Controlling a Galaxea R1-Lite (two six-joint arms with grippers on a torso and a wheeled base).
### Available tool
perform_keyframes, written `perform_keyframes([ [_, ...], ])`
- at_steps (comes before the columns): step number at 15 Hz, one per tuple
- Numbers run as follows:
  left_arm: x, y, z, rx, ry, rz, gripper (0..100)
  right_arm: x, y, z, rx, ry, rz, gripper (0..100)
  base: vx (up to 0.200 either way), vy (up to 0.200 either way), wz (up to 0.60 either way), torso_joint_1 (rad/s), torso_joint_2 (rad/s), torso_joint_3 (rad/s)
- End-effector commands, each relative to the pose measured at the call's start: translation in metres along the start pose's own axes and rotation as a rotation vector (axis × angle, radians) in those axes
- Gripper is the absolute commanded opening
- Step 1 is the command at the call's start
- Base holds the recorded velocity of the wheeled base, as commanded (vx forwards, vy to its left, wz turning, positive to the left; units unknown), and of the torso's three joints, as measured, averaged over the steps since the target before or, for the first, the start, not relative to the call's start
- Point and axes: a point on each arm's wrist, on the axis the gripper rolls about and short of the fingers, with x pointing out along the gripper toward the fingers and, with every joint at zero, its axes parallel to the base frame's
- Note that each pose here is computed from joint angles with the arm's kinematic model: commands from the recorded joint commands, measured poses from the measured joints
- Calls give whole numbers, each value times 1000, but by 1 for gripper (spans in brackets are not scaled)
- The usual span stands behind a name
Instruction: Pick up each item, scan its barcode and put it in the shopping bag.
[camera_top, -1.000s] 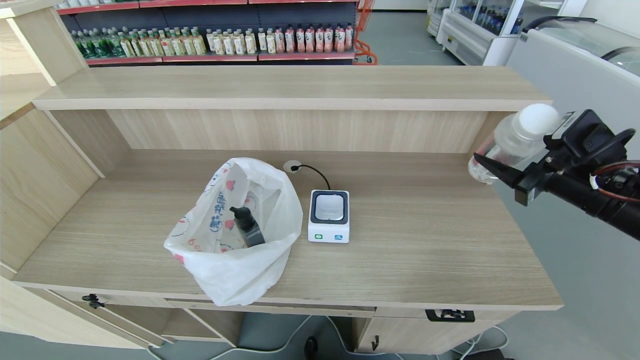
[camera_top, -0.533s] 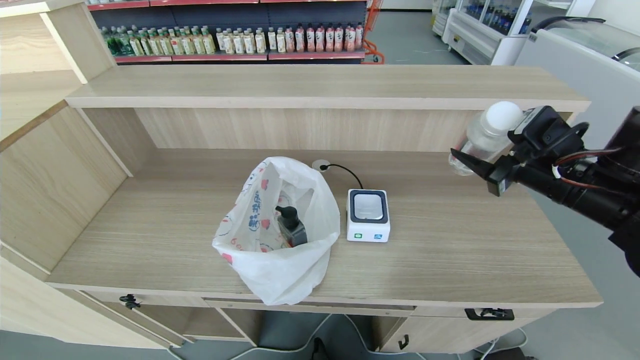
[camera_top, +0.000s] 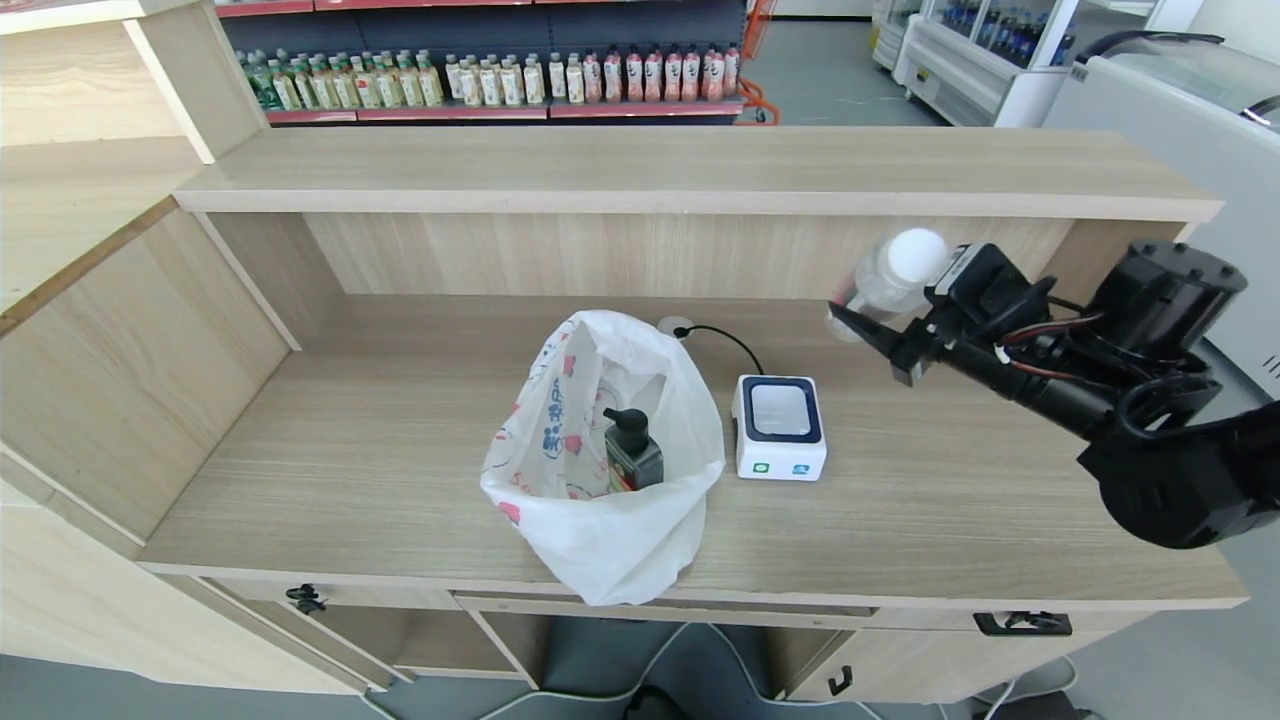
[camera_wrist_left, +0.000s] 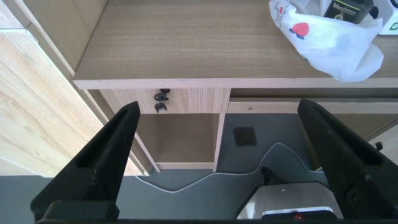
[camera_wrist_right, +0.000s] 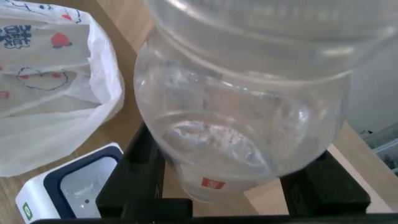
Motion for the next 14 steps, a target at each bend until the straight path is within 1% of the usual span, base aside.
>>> perform_keyframes([
  [1,0,0,0,-1,1,-1,100,10,14,-18,19,15,42,0,0,0,0,0,0,0],
  [8,0,0,0,-1,1,-1,100,21,33,-42,16,-17,56,0,0,0,0,0,0,0],
  [9,0,0,0,-1,1,-1,100,22,38,-46,15,-25,65,0,0,0,0,0,0,0],
  [10,0,0,0,-1,1,-1,100,24,42,-48,13,-38,65,0,0,0,0,0,0,0],
  [14,0,0,0,-1,1,-1,100,29,49,-50,19,-46,76,0,0,0,0,0,0,0],
])
